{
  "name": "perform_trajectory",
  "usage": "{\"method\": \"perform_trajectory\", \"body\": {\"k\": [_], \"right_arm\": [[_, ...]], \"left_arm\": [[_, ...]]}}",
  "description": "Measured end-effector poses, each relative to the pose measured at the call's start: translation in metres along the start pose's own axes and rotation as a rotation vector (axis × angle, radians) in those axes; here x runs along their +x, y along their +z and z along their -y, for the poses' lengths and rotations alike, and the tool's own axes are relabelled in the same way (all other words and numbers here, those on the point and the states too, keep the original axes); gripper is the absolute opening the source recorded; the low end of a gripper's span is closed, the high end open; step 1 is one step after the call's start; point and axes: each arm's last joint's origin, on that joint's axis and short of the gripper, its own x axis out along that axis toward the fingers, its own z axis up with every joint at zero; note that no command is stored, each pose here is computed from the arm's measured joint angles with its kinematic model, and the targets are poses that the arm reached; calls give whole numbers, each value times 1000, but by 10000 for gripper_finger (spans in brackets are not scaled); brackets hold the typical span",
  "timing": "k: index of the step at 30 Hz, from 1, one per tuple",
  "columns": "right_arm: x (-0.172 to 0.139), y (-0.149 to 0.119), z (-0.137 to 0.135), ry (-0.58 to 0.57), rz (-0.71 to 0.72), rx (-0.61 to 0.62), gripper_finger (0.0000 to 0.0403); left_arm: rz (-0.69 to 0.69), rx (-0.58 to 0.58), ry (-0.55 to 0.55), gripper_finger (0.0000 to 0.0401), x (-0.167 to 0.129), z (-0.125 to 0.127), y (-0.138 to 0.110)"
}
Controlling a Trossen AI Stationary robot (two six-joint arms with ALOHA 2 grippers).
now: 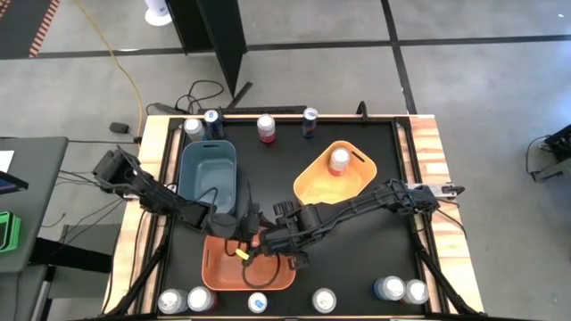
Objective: Sort soda cans
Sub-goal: Put the blue soda can into the orange bin
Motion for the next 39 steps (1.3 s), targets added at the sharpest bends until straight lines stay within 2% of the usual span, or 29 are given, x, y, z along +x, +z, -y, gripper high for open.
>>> {"method": "perform_trajectory", "body": {"k": [10, 21, 24, 29, 39], "right_arm": [[0, 2, 0, 3, 20, 2, 210], [0, 3, 1, 4, 35, 5, 210], [0, 3, 1, 5, 29, 4, 210], [0, 3, 0, 0, 29, 3, 215], [-1, 3, -3, 2, 32, 5, 249]], "left_arm": [[4, -22, 0, 318, 0, 0, 0], [-19, -23, 14, 315, 23, 0, -6], [-15, -5, 14, 293, 26, 1, -5], [-19, 12, 19, 226, 26, 1, -6], [-21, 71, 19, 222, 25, 2, -6]]}}
